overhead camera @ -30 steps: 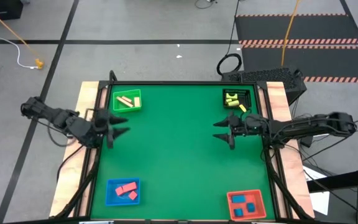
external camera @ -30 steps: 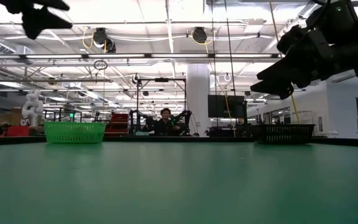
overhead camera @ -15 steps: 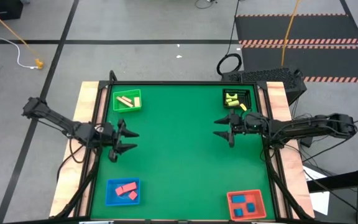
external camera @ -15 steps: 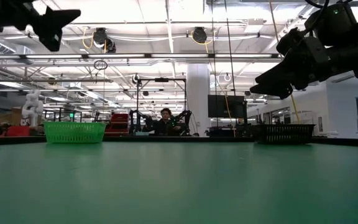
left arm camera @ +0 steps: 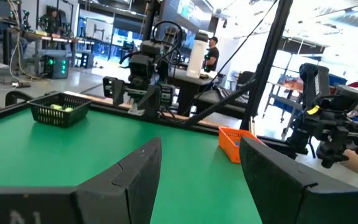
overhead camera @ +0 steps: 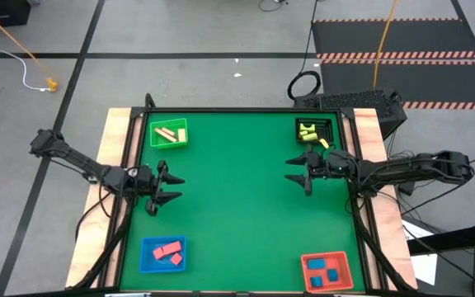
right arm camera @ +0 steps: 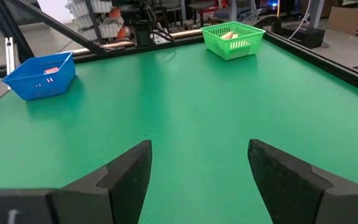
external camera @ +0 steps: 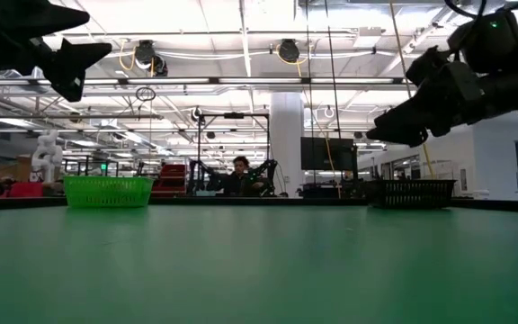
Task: Sort & place blocks by color
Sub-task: Return to Home Position
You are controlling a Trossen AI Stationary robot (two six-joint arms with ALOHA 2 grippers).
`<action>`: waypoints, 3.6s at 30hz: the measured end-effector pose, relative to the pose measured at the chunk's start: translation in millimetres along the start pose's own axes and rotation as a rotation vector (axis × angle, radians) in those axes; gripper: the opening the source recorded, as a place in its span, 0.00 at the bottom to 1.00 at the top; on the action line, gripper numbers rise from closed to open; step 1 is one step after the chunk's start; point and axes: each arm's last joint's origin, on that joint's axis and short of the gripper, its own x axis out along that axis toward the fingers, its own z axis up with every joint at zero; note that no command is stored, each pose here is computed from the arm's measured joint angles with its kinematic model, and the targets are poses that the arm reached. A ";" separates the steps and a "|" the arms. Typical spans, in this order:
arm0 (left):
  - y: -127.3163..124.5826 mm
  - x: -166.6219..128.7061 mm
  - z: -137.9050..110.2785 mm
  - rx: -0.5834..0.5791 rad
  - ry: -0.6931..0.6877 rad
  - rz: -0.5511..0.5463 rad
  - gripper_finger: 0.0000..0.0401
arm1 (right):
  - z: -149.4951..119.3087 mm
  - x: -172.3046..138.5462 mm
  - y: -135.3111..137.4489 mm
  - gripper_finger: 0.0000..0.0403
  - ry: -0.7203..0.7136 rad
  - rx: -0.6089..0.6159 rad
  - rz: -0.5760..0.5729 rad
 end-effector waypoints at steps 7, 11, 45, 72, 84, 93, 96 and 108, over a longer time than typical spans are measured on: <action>0.2 -0.1 -0.6 0.010 0.004 0.001 0.55 | 1.2 -6.4 0.6 0.64 -0.149 0.040 0.020; 0.5 -0.1 -1.6 0.014 0.013 0.009 0.55 | -3.1 -5.6 0.2 0.64 -0.106 0.048 0.015; 1.6 -0.3 -6.6 0.023 0.063 0.020 0.55 | -4.9 -5.6 0.2 0.64 -0.089 0.071 0.016; 1.5 -0.2 -6.4 0.023 0.063 0.020 0.54 | -5.2 -5.7 0.2 0.64 -0.088 0.071 0.015; 1.5 -0.2 -6.4 0.023 0.063 0.020 0.54 | -5.2 -5.7 0.2 0.64 -0.088 0.071 0.015; 1.5 -0.2 -6.4 0.023 0.063 0.020 0.54 | -5.2 -5.7 0.2 0.64 -0.088 0.071 0.015; 1.6 -0.2 -6.4 0.023 0.063 0.021 0.54 | -5.2 -5.7 0.2 0.64 -0.088 0.071 0.015; 1.6 -0.2 -6.4 0.023 0.063 0.021 0.54 | -5.2 -5.7 0.2 0.64 -0.088 0.071 0.015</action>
